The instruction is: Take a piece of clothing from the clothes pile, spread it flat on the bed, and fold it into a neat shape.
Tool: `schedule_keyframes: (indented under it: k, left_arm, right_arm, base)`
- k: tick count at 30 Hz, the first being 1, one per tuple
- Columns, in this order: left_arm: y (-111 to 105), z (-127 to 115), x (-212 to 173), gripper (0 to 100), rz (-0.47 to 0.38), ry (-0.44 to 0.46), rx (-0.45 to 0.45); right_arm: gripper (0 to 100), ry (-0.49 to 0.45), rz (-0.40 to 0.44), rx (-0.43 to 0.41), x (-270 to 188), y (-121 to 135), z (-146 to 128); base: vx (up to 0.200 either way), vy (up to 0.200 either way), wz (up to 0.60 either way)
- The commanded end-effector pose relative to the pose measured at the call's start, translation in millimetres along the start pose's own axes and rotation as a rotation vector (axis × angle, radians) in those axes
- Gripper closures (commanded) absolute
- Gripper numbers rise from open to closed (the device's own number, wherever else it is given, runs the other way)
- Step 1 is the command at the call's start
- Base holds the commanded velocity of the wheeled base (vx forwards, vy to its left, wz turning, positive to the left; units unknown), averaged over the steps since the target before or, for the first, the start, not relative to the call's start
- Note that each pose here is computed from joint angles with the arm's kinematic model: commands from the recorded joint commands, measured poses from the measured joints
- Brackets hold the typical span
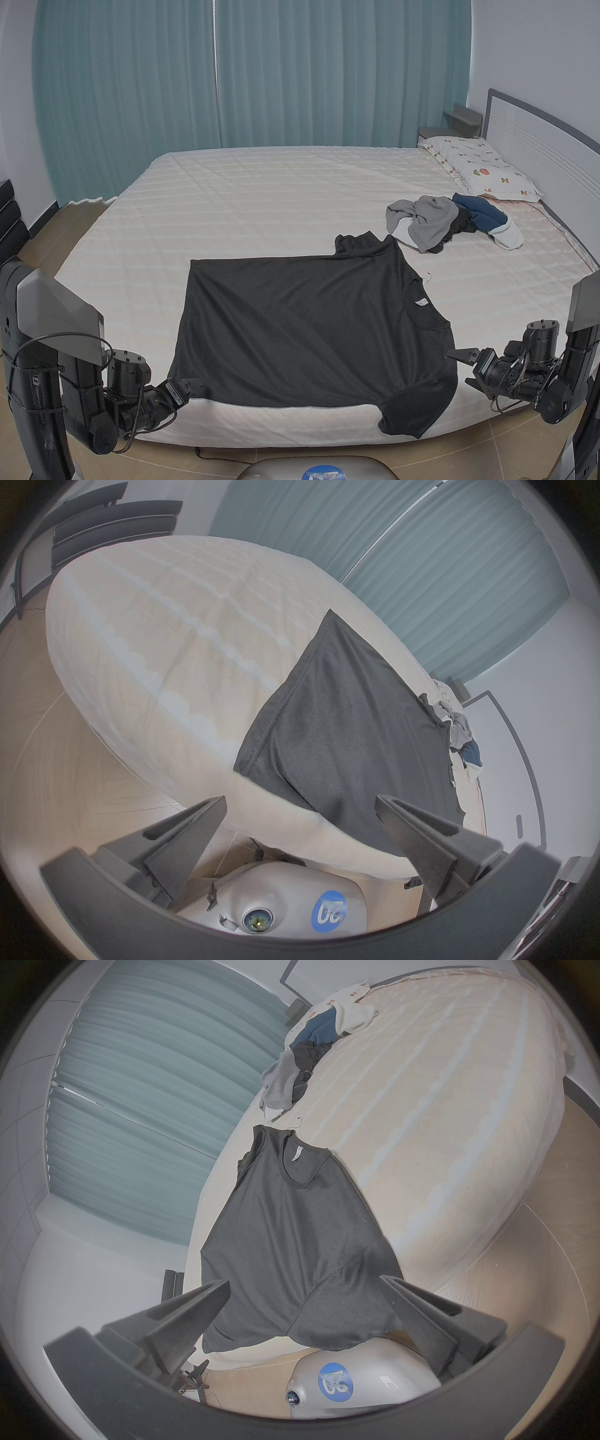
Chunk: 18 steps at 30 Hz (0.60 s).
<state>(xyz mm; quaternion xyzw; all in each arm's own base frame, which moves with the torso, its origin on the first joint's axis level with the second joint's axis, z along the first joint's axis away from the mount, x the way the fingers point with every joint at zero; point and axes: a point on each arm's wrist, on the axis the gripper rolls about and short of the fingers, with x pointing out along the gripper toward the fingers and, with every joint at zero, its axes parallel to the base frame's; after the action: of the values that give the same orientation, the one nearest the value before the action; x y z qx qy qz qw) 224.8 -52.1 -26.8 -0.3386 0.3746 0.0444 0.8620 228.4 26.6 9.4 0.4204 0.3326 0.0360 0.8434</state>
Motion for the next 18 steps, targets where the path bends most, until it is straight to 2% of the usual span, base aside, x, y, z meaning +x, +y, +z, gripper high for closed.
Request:
schedule_keyframes:
  k: [1,4,7,8,14,18]
  left_arm:
    - [5,0,16,0,0.022,-0.01,-0.008]
    - [6,2,25,0,0.025,-0.057,-0.011]
    - [7,1,28,0,0.027,-0.065,-0.003]
    - [8,1,28,100,0.031,-0.063,0.002]
    - [13,-3,19,100,0.076,-0.06,0.014]
    - [16,-4,18,100,0.134,-0.088,0.07]
  right_arm:
    - [0,0.013,-0.008,0.0,2,-2,-2]
    - [0,0.015,-0.007,-0.001,2,-1,-3]
    - [0,0.015,-0.009,0.0,2,-2,-3]
    - [0,0.015,-0.009,0.0,2,-2,-3]
    - [0,0.014,-0.009,0.001,2,-2,-3]
    - [0,0.014,-0.009,0.001,2,-2,-3]
  base:
    - [0.0,0.0,0.0]
    - [0.0,0.0,0.0]
    - [0.0,0.0,0.0]
    - [0.0,0.0,0.0]
    - [0.0,0.0,0.0]
    - [0.0,0.0,0.0]
